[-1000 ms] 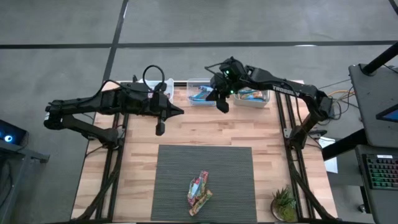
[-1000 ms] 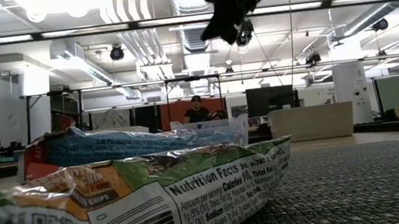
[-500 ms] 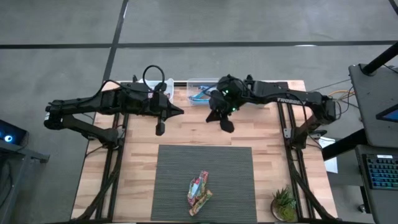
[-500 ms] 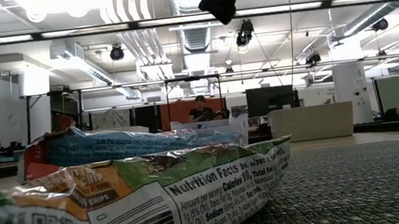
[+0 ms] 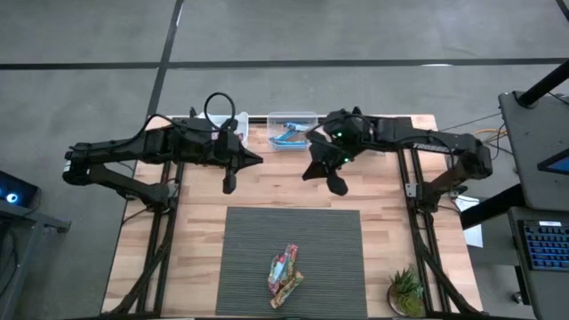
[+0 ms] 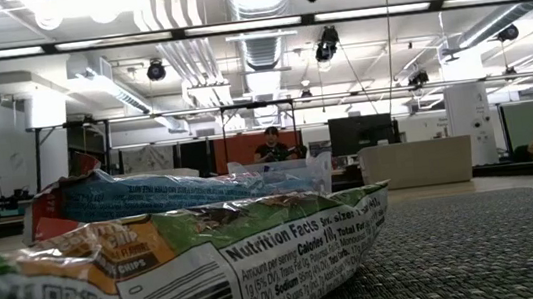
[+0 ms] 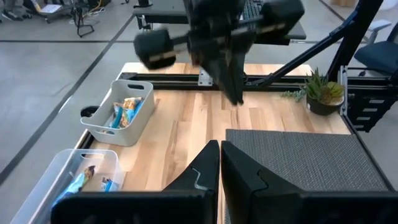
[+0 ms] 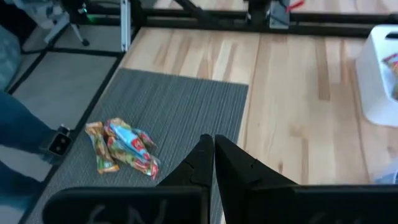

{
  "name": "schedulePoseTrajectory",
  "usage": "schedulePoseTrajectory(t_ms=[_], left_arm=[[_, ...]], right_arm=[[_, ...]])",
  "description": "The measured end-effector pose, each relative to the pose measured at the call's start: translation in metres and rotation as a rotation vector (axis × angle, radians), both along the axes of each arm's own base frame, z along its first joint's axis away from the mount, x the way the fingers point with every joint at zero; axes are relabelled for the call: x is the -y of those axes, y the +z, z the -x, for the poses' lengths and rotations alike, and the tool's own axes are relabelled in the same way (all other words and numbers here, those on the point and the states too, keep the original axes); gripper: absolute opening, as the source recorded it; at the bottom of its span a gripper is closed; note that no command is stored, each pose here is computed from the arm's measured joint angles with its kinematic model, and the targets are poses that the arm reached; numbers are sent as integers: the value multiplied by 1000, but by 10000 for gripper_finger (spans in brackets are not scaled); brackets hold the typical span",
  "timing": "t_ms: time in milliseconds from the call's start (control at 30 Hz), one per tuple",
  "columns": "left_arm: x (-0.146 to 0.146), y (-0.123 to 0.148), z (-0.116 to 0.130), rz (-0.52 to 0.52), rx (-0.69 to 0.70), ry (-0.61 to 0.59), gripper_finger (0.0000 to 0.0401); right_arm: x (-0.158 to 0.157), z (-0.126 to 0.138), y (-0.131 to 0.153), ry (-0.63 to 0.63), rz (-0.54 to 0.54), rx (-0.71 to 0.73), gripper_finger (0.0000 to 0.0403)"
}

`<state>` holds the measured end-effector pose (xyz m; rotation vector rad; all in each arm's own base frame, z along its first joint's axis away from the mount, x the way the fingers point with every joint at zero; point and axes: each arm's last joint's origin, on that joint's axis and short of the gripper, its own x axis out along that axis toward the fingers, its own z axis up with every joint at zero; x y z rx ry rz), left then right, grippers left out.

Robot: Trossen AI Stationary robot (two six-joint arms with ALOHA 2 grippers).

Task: Pick and place Granola Bars by type
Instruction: Put the yellow granola bar into the gray bin

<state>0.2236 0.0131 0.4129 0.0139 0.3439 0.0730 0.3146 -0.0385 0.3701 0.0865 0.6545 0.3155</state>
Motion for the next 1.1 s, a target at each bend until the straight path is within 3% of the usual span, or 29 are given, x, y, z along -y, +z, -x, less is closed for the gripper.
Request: schedulePoseTrajectory(t_ms=[333,700,1100], left_arm=[[0,-1,-1,27,12,10,0],[2,-19,-8,67,45,-73,0],[4,-25,2,111,55,-105,0]], right_arm=[[-5,29,16,-39,-25,150,8],[-10,63,-8,-126,-168,284,8],[-16,82,-22,-149,-197,335,8]])
